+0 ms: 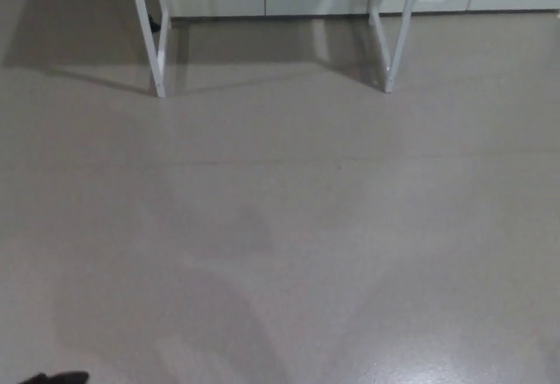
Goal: The robot walk towards a table in front and click the button on the base of the boilling pot using its left middle finger
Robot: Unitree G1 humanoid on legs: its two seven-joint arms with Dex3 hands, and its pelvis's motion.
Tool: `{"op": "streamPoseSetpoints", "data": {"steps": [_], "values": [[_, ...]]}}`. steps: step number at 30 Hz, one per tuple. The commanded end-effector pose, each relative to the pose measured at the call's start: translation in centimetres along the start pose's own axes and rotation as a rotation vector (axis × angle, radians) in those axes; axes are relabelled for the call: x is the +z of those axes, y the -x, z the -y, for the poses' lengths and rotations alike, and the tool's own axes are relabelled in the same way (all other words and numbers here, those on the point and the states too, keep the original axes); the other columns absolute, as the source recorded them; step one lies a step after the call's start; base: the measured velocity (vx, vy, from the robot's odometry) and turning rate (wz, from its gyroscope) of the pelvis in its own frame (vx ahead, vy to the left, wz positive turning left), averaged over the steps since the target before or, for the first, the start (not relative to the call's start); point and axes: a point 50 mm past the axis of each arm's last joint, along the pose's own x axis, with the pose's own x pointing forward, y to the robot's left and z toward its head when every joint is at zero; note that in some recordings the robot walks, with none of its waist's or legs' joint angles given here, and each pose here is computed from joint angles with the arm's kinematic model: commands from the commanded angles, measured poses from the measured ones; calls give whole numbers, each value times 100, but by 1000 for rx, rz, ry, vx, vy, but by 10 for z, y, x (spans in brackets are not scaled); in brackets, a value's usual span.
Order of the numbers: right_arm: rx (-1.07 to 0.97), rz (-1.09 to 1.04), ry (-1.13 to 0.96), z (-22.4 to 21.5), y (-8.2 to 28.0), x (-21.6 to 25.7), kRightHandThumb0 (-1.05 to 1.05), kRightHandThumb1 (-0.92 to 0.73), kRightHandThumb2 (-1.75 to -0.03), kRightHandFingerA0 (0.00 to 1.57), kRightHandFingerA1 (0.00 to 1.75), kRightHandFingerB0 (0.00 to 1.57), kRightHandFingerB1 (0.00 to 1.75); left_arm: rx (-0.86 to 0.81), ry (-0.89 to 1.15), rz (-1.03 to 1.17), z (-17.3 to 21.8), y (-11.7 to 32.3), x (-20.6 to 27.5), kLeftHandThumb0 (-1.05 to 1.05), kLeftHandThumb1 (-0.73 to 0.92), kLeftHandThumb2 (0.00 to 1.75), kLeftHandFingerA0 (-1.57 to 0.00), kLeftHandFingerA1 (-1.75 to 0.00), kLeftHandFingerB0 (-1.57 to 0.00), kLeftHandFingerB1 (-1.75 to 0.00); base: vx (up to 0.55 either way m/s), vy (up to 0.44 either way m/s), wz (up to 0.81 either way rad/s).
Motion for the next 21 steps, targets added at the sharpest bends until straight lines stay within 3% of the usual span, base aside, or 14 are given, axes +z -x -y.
{"op": "streamPoseSetpoints", "data": {"steps": [1,21], "values": [[-8,19,0,7,-4,6,-30,-67,-60,54,53,43,46,4,-12,12,-1,-2,5,-52,44,75,-58,-52,-42,-46,120,-5,2],[-13,9,27,5,-6,4,-28,-67,-59,55,53,43,45,-5,-41,18,-4,-3,9,-52,46,76,-61,-52,-41,-46,128,-198,10]]}}
